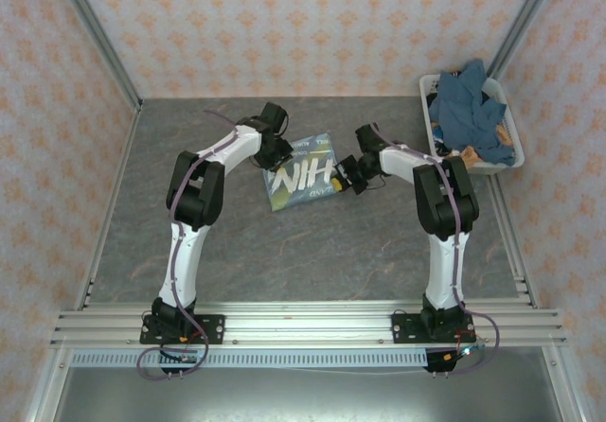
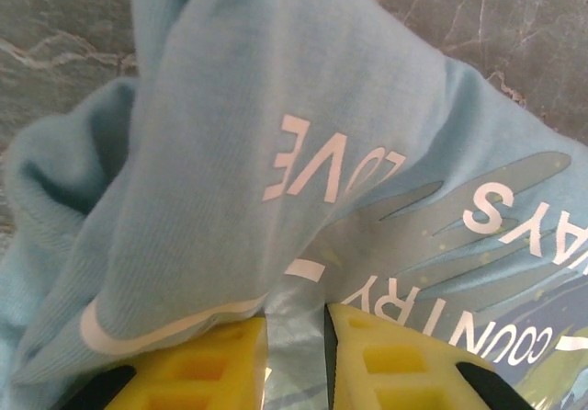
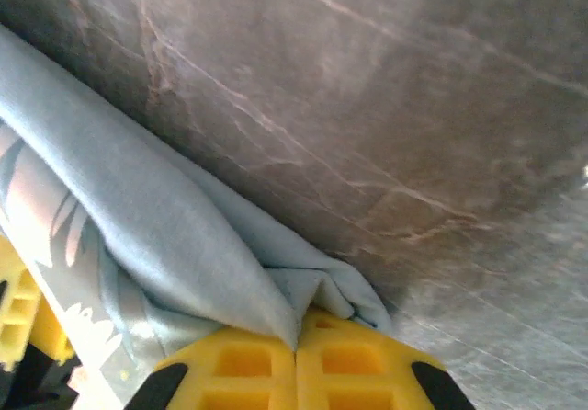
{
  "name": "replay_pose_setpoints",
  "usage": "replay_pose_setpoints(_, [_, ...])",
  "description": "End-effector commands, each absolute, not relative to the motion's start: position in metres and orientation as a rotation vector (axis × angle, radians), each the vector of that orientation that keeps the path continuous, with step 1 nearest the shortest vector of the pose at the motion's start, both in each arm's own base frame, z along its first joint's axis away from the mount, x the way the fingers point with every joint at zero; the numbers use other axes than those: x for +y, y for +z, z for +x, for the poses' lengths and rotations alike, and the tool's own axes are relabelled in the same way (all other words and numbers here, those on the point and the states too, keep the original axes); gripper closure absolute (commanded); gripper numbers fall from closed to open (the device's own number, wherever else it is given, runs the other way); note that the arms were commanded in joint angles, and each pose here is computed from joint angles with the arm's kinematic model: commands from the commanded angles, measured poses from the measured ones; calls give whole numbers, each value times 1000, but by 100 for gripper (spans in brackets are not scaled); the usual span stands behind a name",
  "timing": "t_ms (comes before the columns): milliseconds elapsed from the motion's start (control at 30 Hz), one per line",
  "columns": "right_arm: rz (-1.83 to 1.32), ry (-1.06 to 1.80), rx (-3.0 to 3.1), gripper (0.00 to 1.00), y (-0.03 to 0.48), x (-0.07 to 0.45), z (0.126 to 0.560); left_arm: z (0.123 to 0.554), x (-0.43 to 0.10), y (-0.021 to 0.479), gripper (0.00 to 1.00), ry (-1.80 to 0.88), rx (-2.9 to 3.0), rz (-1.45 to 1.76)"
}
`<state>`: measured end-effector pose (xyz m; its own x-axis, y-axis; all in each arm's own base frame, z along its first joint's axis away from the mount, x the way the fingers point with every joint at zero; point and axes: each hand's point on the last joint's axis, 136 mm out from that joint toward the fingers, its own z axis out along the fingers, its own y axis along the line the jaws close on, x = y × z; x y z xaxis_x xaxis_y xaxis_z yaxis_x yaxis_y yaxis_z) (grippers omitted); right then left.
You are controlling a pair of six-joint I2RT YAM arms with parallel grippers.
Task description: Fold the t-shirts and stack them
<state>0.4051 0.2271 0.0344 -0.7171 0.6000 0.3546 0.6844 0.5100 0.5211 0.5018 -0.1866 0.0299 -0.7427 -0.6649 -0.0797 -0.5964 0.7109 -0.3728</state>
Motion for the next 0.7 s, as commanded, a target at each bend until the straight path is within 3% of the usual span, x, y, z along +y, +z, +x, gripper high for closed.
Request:
replay_pose_setpoints(0, [-1219, -939, -2619, 100, 55, 211, 393, 490, -158, 16, 78, -335, 2738, -1037])
replay_pose_setpoints(200, [-1255, -758, -2674, 100, 62, 174, 358, 489, -137, 16, 79, -279, 2756, -1019])
replay_pose_setpoints(433, [-1252, -687, -2631, 98, 45, 170, 336, 497, -141, 19, 79, -338, 2773, -970])
replay_pose_setpoints(567, [-1243, -725, -2685, 63, 54, 169, 344, 511, -166, 46, 69, -533, 2720, -890])
replay_pose_setpoints(667, [-1184, -759, -2720, 51, 62, 172, 348, 512, -187, 79, 56, -671, 2675, -857])
